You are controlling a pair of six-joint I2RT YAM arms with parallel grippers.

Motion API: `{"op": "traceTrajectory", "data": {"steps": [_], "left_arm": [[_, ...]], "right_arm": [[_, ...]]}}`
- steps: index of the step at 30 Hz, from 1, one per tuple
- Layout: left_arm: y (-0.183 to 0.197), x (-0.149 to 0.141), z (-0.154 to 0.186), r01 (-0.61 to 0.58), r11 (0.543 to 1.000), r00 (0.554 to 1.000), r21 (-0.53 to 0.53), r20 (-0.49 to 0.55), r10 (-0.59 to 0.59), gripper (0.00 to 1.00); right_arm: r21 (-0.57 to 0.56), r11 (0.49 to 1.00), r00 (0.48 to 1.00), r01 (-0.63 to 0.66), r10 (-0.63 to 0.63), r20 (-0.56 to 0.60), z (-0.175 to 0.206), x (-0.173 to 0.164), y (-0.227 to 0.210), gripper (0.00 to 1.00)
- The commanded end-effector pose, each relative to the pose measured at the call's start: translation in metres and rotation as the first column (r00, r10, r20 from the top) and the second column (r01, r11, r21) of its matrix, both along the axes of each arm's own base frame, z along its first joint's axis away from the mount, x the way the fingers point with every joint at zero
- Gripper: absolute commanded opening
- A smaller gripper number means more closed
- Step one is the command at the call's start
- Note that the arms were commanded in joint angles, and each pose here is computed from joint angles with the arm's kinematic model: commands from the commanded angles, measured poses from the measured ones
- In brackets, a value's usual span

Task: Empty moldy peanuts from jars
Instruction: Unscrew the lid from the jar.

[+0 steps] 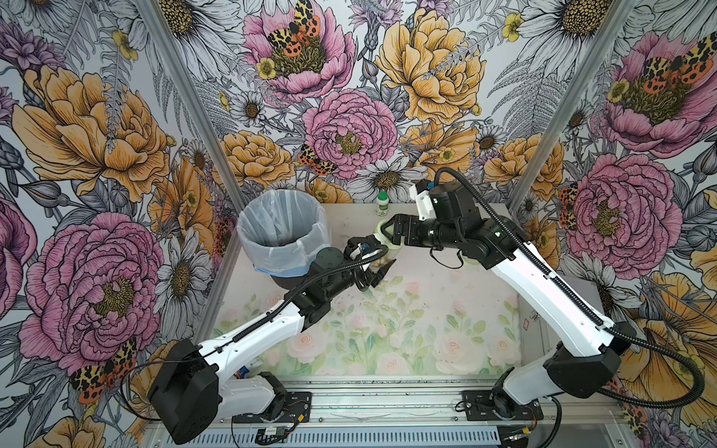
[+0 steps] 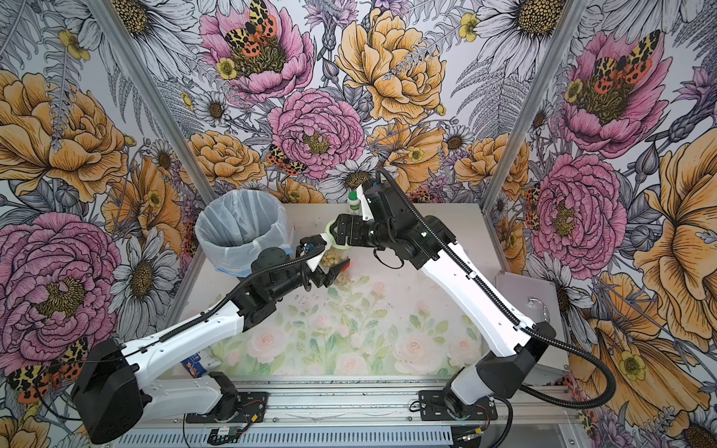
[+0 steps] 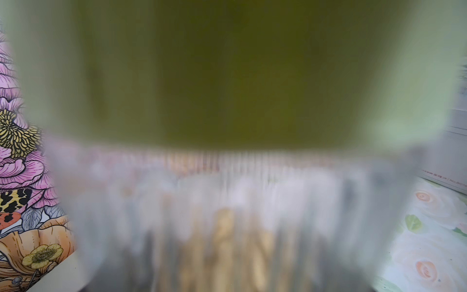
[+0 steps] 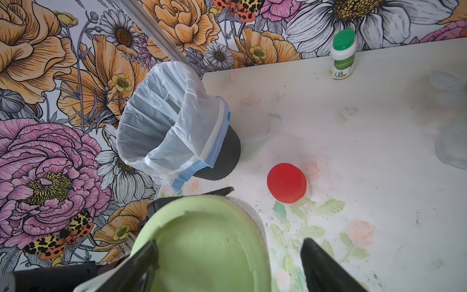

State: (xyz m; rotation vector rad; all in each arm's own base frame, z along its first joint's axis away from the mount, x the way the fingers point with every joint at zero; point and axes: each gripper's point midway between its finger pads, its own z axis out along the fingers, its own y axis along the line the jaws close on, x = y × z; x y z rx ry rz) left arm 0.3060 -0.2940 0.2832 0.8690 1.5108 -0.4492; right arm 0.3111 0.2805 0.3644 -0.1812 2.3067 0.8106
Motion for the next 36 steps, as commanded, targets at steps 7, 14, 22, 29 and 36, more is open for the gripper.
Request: {"op": "traceTrajectory", "data": {"steps": [7, 14, 22, 29, 36], "left_arm": [[-0.008, -0.001, 0.056, 0.027, 0.995, 0.992, -0.092, 0.128, -0.015, 0.25], [-0.007, 0.002, 0.056, 0.016, 0.996, 0.991, -0.086, 0.132, -0.004, 0.25], [-0.008, 0.002, 0.057, 0.023, 0.996, 0.991, -0.088, 0.133, -0.011, 0.25], [-0.010, 0.001, 0.055, 0.029, 0.996, 0.991, -0.087, 0.129, -0.018, 0.25], [-0.009, 0.000, 0.056, 0.031, 0.996, 0.991, -0.086, 0.131, -0.020, 0.25]], "right_arm": [[0.031, 0.999, 0.998, 0.011, -0.013, 0.061, 0.028, -0.008, -0.001, 0.89], [0.034, 0.999, 0.996, 0.023, -0.025, 0.086, 0.042, -0.019, -0.015, 0.89], [0.030, 0.999, 0.997, 0.021, -0.023, 0.072, 0.037, -0.019, -0.011, 0.89], [0.002, 1.000, 0.998, 0.018, -0.018, 0.066, 0.029, -0.012, 0.003, 0.90], [-0.014, 1.000, 0.998, 0.027, -0.026, 0.058, 0.023, -0.007, 0.006, 0.90]]}}
